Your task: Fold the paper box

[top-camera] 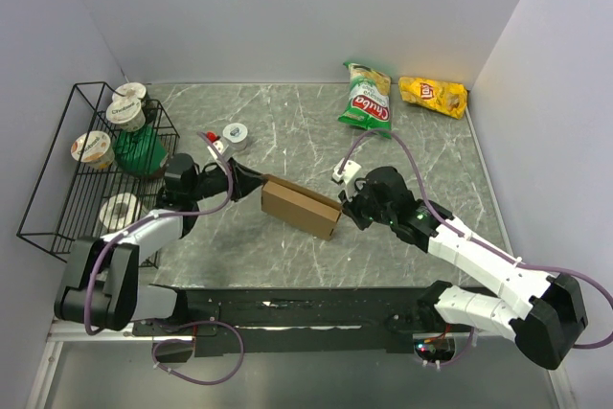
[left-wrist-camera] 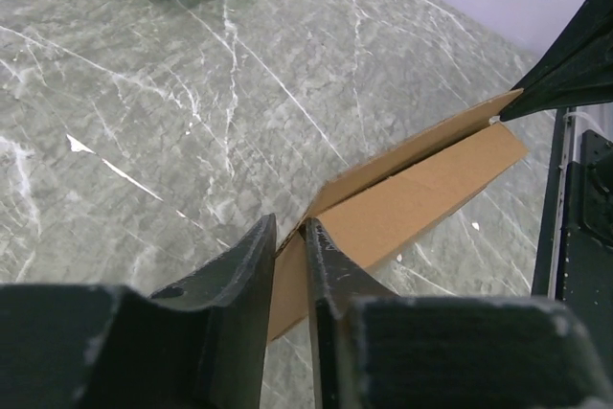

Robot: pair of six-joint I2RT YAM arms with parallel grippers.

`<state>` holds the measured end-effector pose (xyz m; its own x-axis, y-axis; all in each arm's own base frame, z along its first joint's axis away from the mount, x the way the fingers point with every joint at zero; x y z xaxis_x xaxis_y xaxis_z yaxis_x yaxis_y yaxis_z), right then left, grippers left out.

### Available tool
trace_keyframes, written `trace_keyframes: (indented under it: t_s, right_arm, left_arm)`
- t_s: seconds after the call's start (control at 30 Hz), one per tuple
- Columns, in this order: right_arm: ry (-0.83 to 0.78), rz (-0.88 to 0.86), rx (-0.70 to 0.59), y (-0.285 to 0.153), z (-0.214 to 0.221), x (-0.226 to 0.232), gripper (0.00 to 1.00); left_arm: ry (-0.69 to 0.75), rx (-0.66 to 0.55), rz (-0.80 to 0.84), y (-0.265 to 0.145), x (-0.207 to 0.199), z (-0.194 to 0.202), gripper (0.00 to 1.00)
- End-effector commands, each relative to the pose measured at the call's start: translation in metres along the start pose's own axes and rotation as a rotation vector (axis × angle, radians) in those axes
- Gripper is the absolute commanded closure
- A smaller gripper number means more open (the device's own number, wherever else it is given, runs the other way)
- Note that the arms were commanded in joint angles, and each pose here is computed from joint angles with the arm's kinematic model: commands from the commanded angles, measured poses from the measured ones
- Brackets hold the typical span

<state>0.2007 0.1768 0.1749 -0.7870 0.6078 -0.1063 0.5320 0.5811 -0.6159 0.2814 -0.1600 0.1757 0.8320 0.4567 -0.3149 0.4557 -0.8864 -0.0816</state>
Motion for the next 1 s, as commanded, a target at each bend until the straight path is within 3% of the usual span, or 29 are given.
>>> trace_keyframes:
  t_s: [0.0, 0.23, 0.73, 0.97]
  right_arm:
    - [0.013, 0.026, 0.020, -0.001, -0.002, -0.004, 1.00]
    - [0.072, 0.106, 0.105, 0.006, 0.001, -0.013, 1.00]
    - [0.204, 0.294, 0.104, 0.011, -0.017, -0.018, 1.00]
    - [0.140, 0.416, 0.067, 0.015, -0.020, -0.013, 1.00]
  left_arm:
    - [0.059, -0.017, 0.020, 0.001, -0.011, -0.003, 0.77]
    - [0.090, -0.040, -0.017, 0.000, -0.020, -0.003, 0.80]
    - [0.075, -0.017, -0.132, 0.005, -0.023, 0.015, 0.80]
    - [0.005, -0.012, -0.168, 0.000, -0.023, 0.029, 0.77]
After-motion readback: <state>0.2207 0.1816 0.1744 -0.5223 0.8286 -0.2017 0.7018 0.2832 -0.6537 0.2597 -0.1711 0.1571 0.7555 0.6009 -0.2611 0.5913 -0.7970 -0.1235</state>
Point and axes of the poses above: each gripper's point midway between its finger pads, its own y axis out along the fingers, its own x axis along the line the jaws close on, z = x × y, the point moved 5 cm from there along -y, back along the fingers, and after that the axes turned 3 degrees about -y, right-handed, at the moved point
